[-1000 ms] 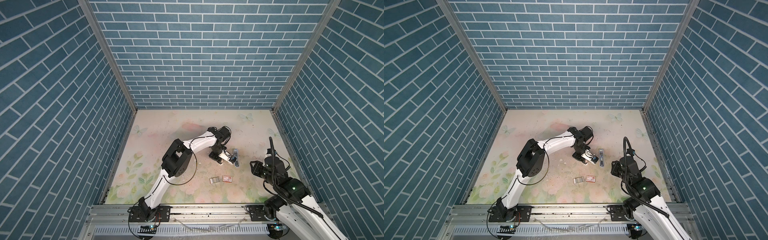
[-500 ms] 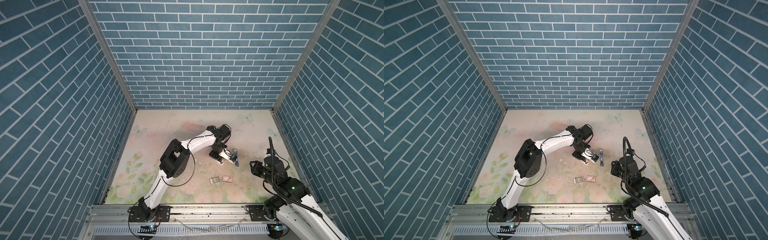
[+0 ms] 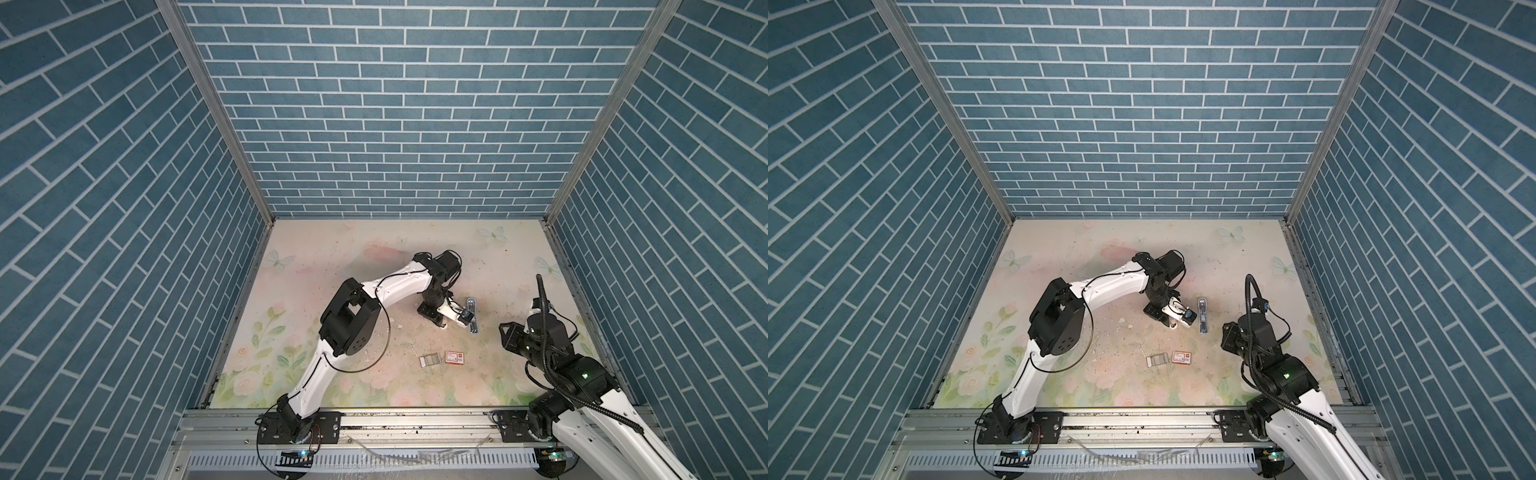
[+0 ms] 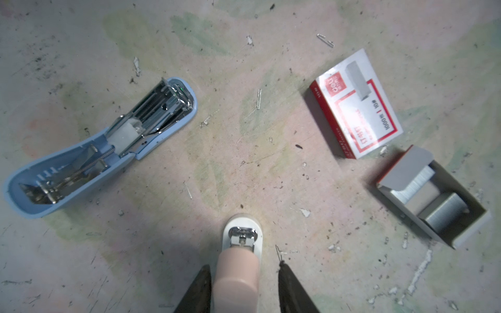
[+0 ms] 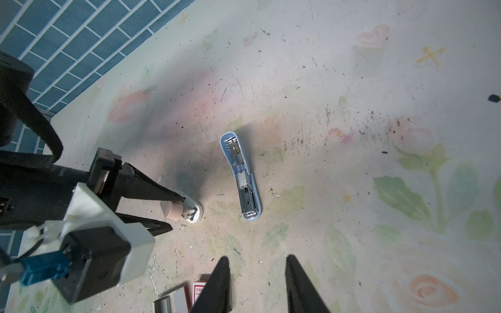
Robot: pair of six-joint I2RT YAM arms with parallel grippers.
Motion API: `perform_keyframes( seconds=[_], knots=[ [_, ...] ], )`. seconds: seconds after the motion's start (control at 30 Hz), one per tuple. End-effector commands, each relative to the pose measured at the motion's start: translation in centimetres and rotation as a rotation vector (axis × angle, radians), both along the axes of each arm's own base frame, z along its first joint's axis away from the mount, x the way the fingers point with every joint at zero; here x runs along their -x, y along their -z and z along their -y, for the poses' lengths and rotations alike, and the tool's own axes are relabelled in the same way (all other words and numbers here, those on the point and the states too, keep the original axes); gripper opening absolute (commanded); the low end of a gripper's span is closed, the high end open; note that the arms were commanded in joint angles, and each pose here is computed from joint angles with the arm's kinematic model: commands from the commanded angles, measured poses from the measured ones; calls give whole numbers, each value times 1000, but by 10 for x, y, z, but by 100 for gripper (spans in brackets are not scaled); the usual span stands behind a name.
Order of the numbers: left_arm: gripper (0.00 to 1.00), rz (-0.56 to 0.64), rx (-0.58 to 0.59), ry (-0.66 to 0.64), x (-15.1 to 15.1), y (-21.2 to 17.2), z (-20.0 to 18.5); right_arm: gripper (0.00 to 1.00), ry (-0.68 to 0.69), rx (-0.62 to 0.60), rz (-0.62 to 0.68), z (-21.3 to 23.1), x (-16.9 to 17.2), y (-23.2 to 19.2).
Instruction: Load the staples into the stapler
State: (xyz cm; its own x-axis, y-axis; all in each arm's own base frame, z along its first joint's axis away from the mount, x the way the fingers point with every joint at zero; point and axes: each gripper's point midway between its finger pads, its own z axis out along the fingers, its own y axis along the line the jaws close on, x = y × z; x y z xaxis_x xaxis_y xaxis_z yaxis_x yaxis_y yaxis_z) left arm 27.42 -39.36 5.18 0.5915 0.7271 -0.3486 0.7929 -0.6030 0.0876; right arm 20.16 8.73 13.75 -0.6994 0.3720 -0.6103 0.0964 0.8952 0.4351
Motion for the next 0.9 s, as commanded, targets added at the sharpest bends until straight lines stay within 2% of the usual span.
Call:
perform_keyframes(
  seconds=[0.0, 0.2, 0.37, 0.53, 0.87],
  knots=[
    [40, -10, -8, 2, 6, -3, -3, 36, 25, -13, -8, 2, 0, 2],
    [32, -6, -13, -1, 5, -2, -4, 36, 27, -14, -5, 2, 0, 1],
    [32, -10, -16, -8, 6, 1, -4, 35, 27, -11, -9, 3, 1, 2],
    [40, -5, -14, -14, 5, 2, -4, 35, 29, -10, -9, 3, 1, 2],
    [37, 1, 0, -19, 4, -2, -2, 35, 28, -9, -8, 3, 1, 1]
  ],
)
